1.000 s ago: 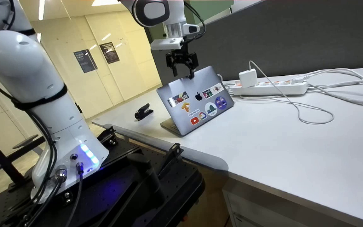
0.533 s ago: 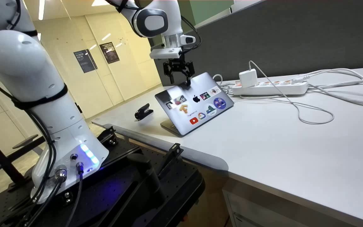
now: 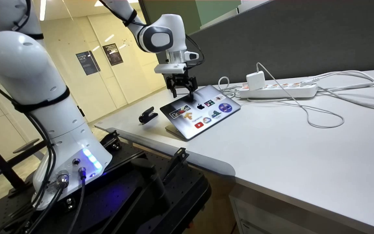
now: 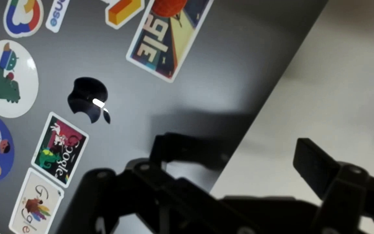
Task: Close the laptop fully
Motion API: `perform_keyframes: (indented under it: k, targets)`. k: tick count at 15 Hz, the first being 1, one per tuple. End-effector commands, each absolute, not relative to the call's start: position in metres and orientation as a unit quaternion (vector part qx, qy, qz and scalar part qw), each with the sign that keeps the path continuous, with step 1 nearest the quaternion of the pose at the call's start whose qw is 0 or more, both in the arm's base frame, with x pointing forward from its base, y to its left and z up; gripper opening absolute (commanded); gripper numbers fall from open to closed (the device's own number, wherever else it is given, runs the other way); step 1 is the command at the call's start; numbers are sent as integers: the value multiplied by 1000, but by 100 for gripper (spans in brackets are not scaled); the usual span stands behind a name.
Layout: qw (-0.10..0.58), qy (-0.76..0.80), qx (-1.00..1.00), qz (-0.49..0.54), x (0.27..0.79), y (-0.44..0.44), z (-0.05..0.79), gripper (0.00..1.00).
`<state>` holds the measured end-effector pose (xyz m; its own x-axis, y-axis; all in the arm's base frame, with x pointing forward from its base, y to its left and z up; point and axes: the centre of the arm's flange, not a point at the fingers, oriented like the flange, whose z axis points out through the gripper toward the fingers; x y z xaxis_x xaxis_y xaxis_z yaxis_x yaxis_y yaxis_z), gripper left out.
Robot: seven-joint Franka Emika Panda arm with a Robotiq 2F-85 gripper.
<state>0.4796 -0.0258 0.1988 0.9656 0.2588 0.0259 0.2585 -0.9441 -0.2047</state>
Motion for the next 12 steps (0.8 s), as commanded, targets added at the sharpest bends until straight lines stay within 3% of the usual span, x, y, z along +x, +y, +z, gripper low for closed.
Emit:
perform_keyframes:
  k: [1, 12]
  targets:
    - [94, -137, -986, 7, 481, -14, 188, 100]
    - [76, -175, -981, 40, 484, 12, 137, 100]
